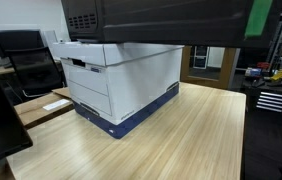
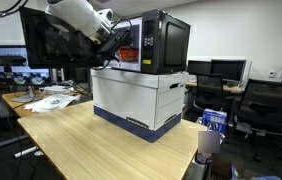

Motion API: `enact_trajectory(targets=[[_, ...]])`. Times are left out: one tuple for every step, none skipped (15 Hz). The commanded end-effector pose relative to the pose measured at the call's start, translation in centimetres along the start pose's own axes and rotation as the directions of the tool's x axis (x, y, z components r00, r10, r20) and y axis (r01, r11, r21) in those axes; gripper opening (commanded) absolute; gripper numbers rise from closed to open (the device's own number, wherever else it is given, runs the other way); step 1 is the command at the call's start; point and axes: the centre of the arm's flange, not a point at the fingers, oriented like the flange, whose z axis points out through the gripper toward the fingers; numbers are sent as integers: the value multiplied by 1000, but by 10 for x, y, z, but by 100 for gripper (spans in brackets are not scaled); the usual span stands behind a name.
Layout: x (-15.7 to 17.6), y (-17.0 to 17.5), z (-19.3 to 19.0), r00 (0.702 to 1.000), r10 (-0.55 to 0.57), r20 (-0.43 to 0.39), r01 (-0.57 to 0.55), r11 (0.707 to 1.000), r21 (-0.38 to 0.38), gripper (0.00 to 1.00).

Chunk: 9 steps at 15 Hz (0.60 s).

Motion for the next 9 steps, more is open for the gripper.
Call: enact_trajectory(targets=[[9, -7, -23, 998, 55, 0, -55, 998, -36, 100], [10, -7, -27, 998, 66, 2, -65, 997, -43, 100], [11, -7, -31, 997, 74, 9, -74, 996, -50, 100], [13, -6, -36, 996, 87, 20, -86, 994, -61, 100], [13, -6, -40, 995, 92, 31, -90, 994, -66, 100], [14, -6, -45, 994, 104, 44, -100, 992, -77, 100], [16, -7, -53, 991, 117, 66, -110, 989, -95, 100], [18, -9, -60, 986, 129, 101, -117, 987, -114, 100], [19, -9, -64, 983, 142, 116, -127, 984, -126, 100]])
